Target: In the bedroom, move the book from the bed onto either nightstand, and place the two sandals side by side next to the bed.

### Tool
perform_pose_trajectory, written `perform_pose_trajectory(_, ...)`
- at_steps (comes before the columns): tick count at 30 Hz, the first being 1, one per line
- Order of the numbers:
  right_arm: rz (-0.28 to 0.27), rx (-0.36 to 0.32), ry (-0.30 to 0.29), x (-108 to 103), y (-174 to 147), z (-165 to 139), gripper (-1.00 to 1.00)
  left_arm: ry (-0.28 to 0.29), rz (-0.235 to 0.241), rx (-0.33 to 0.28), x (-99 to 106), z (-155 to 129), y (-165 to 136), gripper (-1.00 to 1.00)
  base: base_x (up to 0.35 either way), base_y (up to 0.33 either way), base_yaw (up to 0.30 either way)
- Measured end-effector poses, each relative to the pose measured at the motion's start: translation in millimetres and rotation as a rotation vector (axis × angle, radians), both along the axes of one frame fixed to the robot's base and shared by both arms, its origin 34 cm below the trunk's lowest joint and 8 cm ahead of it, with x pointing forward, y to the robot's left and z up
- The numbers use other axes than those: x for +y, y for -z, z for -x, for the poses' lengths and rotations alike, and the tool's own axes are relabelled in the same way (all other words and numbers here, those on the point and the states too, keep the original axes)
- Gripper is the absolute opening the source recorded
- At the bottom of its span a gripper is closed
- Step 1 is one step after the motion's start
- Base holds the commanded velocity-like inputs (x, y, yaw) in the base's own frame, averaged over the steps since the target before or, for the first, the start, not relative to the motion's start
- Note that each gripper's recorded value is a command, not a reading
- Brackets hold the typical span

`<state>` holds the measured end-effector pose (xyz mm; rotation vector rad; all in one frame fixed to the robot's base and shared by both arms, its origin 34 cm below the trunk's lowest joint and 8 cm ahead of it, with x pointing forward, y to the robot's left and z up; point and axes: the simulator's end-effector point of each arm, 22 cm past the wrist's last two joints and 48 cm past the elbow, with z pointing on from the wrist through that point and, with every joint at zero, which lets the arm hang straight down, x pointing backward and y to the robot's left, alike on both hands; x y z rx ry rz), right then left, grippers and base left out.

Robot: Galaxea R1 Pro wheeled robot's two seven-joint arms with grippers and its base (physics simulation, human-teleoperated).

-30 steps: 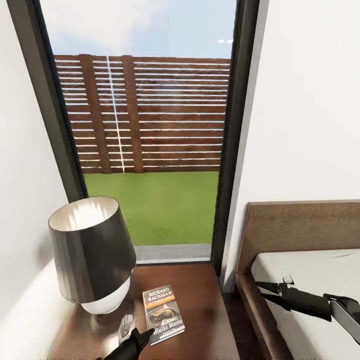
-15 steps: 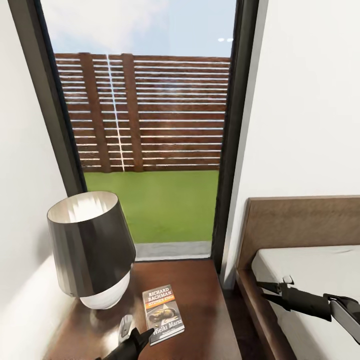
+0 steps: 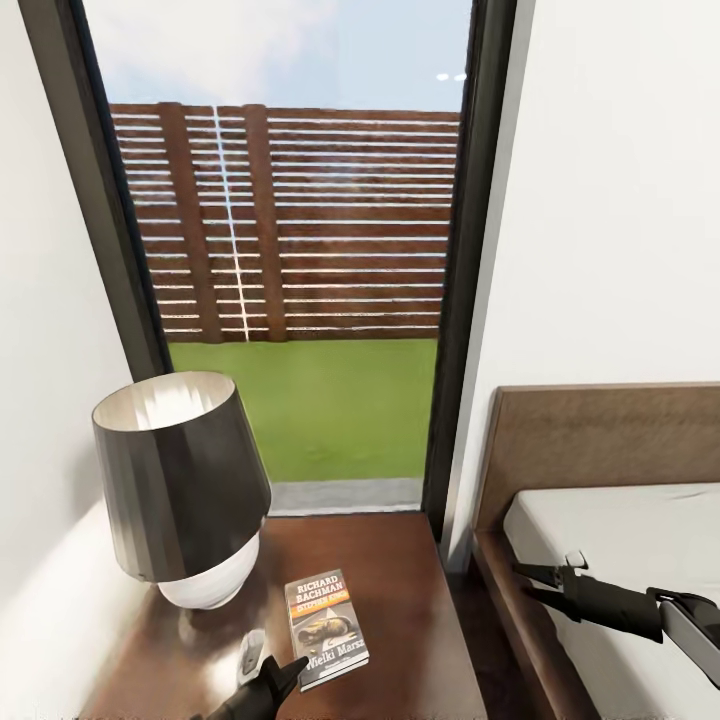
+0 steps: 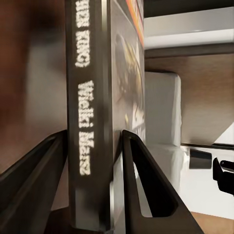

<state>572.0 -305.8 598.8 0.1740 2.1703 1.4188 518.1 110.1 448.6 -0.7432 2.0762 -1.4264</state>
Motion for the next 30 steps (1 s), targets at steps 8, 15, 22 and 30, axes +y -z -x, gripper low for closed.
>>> perform_pose_trajectory(8,0.0,-0.001,0.0,0,17,4,1.0,0.0,0.0,0.0,0,4,17,-1.0,0.0,0.0,0.0)
perform_pose_trajectory(15,0.0,-0.001,0.0,0,17,4,1.0,-0.001,0.003,-0.001,0,4,17,-1.0,0.0,0.0,0.0)
perform_pose_trajectory(22,0.0,-0.001,0.0,0,28,6,1.0,-0.001,0.003,-0.002,0,6,28,-1.0,0.0,0.0,0.0)
perform_pose_trajectory(30,0.0,-0.001,0.0,0,35,8,1.0,0.0,0.001,-0.002,0,8,35,-1.0,0.0,0.0,0.0)
